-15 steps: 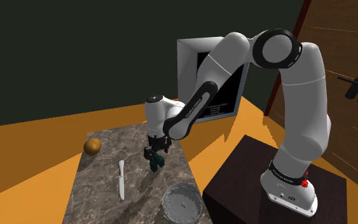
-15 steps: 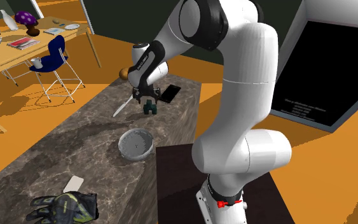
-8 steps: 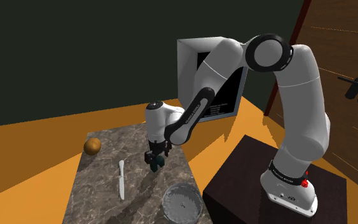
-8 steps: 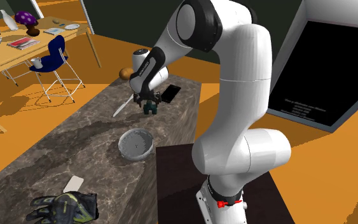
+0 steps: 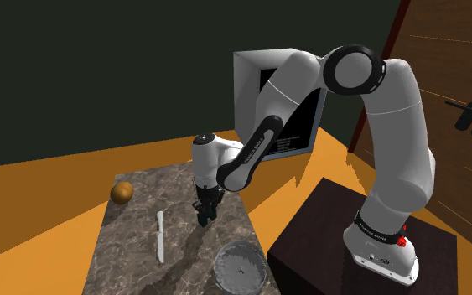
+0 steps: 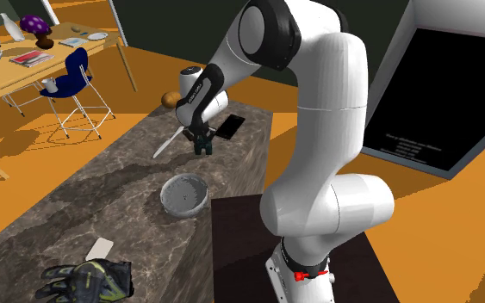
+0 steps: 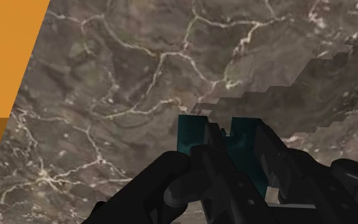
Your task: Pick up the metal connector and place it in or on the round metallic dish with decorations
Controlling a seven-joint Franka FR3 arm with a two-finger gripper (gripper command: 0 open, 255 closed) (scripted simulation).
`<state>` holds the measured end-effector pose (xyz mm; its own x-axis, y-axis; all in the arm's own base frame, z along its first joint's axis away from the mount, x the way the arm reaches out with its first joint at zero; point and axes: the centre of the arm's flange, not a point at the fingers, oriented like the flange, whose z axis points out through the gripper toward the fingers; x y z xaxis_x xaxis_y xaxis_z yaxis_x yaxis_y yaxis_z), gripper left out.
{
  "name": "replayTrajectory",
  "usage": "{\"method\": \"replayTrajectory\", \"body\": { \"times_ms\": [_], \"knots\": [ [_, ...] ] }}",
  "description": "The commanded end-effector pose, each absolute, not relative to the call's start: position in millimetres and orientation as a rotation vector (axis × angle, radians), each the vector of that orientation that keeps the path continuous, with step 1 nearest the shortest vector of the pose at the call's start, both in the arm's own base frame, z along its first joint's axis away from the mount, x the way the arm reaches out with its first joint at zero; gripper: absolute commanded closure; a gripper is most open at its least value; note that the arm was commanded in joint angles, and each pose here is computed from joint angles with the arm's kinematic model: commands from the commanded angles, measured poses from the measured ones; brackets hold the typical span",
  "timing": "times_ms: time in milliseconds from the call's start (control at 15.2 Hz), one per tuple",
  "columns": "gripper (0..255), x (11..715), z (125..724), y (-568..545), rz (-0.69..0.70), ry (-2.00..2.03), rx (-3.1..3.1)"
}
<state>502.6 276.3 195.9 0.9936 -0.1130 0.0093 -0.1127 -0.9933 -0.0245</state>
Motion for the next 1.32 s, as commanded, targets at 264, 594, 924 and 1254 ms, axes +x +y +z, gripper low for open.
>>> {"method": "replayTrajectory", "body": {
  "times_ms": [264, 594, 924, 1254],
  "knots": [
    [255, 503, 196, 276, -0.016, 0.176, -3.113],
    [255, 503, 212, 276, -0.016, 0.176, -3.113],
    [255, 503, 238, 276, -0.016, 0.176, -3.113],
    [255, 503, 264, 276, -0.016, 0.176, -3.113]
  ]
}}
